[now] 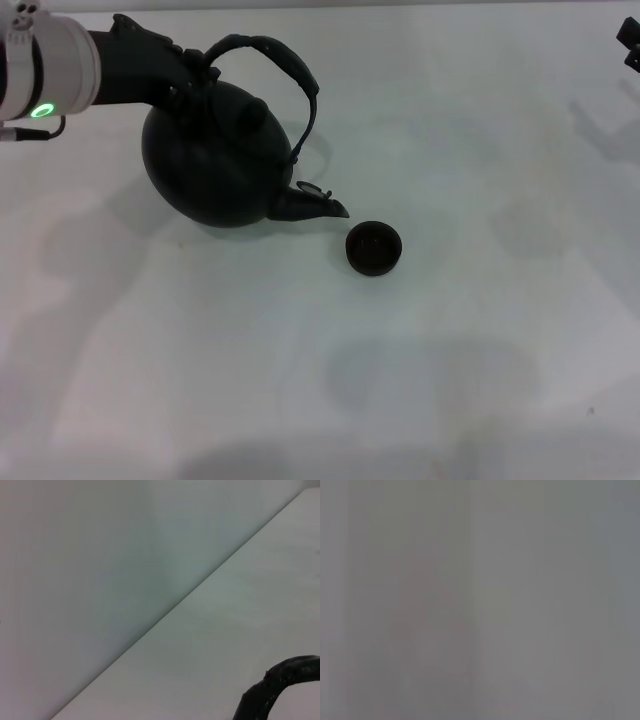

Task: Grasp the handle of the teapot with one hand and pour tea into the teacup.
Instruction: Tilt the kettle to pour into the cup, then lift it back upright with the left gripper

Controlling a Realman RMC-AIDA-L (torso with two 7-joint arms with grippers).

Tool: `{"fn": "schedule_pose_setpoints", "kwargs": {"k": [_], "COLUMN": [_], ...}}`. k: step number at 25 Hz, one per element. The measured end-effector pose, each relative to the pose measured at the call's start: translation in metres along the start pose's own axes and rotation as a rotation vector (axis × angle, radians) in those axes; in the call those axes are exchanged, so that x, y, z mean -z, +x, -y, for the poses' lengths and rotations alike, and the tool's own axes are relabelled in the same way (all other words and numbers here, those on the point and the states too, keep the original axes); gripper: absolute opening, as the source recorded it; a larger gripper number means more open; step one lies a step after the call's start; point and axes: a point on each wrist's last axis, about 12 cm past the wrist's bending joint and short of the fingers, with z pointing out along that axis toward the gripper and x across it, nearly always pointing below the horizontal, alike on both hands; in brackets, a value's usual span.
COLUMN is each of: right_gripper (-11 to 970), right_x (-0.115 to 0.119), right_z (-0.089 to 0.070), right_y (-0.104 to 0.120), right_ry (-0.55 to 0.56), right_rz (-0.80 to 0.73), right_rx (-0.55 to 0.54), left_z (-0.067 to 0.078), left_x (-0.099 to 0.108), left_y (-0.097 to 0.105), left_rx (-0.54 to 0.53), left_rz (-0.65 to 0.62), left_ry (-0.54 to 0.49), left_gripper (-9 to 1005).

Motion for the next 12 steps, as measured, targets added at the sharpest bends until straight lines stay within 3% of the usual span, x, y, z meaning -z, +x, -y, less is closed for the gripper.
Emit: {"fn": "schedule_pose_setpoints", "kwargs": {"k": [12], "right_gripper": [872], "right_x": [-0.002], "right_z": [0.000], "right_y": [-0.001], "right_ry": [0.001], "right_rz": [-0.002], "right_rx": [0.002], "left_z": [0.010], "left_x": [-0.011], "left_y": [-0.009], "left_rx": [-0.079], "left_rz": [-0.078], "left_ry": [-0.011], "left_gripper": [163]}}
